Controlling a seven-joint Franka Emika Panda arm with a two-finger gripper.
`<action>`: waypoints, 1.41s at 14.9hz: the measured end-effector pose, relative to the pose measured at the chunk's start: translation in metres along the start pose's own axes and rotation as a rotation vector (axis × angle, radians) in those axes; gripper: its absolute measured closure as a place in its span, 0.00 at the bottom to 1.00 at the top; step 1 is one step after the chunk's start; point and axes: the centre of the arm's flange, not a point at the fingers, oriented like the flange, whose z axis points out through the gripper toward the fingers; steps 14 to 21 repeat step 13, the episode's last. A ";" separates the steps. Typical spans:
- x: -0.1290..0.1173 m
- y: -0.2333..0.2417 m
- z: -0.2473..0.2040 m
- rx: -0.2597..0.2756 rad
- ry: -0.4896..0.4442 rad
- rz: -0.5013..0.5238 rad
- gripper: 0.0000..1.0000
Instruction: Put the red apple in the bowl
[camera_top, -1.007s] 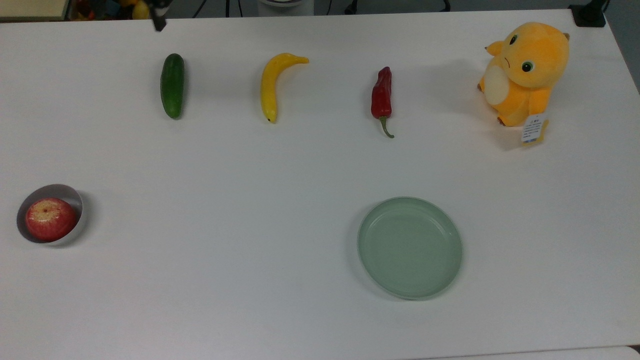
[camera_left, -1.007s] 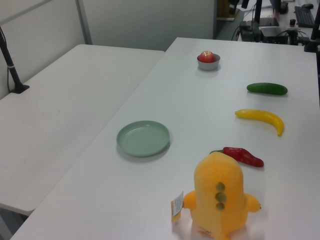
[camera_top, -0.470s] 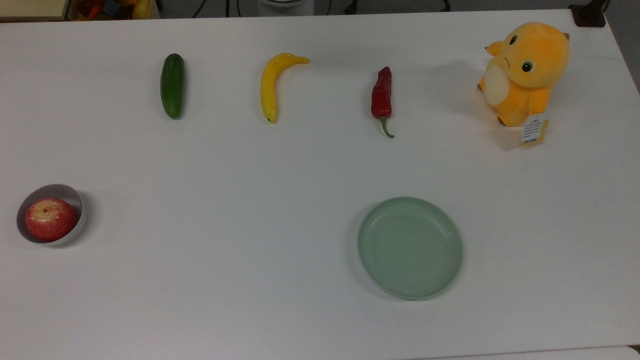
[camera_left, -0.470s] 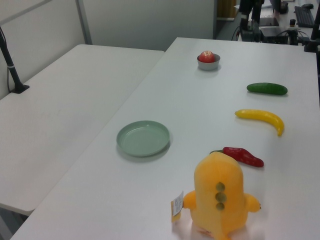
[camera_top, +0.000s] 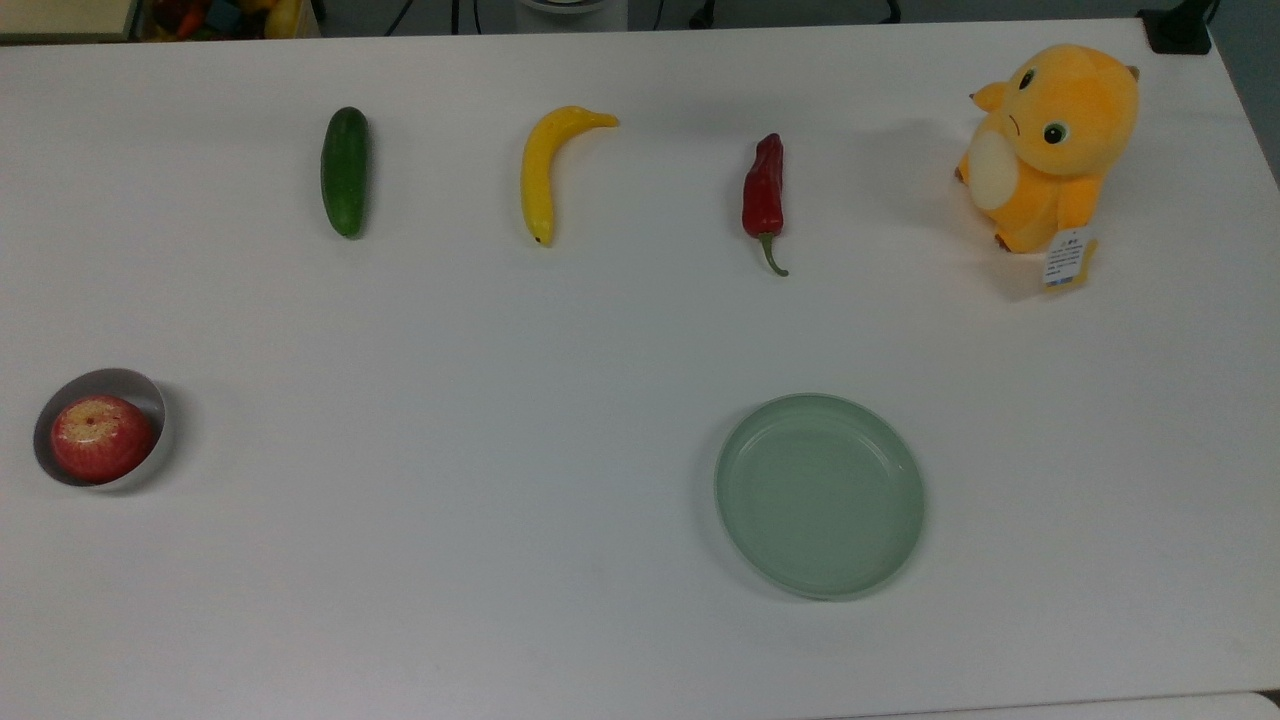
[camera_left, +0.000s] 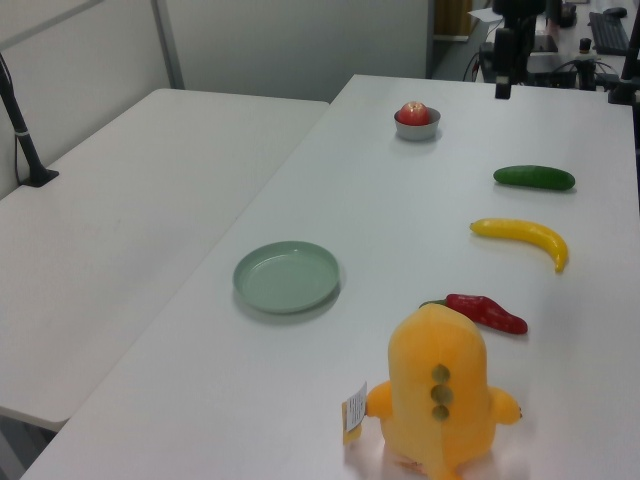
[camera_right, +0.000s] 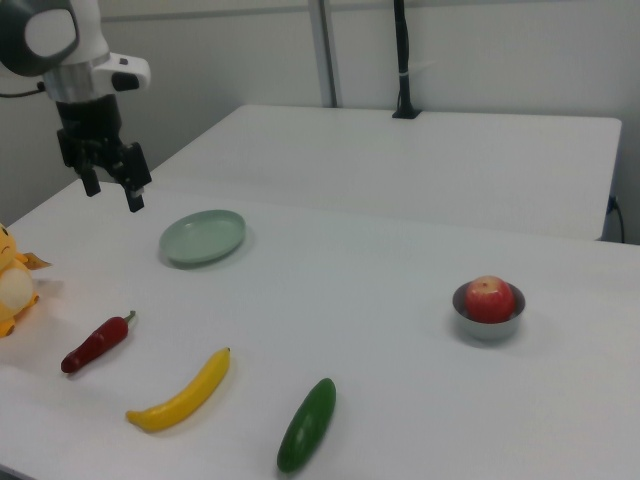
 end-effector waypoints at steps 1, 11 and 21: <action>0.006 -0.003 0.006 0.000 0.004 -0.007 0.00; 0.045 0.021 -0.004 -0.070 0.091 -0.171 0.00; 0.047 0.032 -0.009 -0.070 0.101 -0.154 0.00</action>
